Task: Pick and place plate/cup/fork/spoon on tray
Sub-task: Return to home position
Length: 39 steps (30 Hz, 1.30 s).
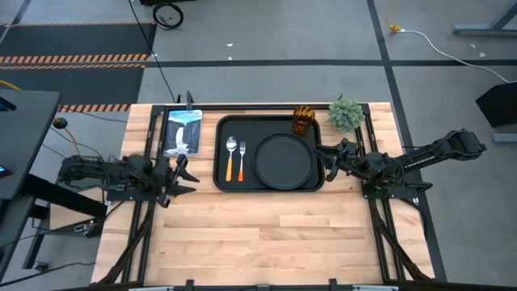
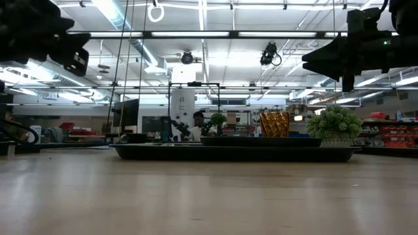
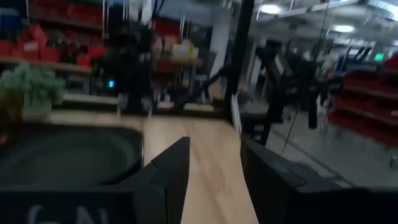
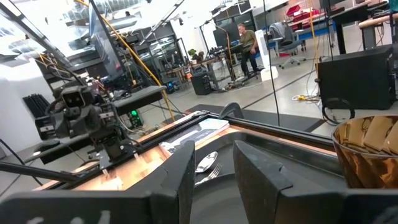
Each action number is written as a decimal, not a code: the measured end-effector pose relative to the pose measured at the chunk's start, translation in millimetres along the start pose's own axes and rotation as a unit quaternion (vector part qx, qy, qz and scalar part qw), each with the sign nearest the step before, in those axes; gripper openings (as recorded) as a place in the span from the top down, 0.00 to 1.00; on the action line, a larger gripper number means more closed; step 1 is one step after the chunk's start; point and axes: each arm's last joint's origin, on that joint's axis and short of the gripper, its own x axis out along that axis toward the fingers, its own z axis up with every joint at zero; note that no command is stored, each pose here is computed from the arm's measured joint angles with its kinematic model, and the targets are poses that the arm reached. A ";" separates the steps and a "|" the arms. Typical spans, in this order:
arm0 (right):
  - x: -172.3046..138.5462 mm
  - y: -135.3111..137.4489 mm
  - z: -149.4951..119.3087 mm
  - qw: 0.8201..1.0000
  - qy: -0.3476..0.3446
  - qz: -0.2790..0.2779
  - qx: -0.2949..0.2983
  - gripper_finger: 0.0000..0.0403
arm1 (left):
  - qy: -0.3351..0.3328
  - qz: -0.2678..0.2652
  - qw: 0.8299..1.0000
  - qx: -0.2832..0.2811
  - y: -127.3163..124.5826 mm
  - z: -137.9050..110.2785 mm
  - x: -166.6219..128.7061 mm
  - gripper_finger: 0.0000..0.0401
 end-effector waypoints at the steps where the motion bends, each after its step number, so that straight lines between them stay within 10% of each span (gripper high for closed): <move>1: 0.0 0.0 0.0 1.000 0.000 0.000 0.000 0.71 | 0.011 0.002 1.000 -0.002 0.4 -2.2 0.0 0.63; 39: 0.0 0.0 -0.1 1.000 0.000 0.000 0.000 0.71 | 0.039 0.008 0.999 0.016 1.4 -7.7 -0.3 0.64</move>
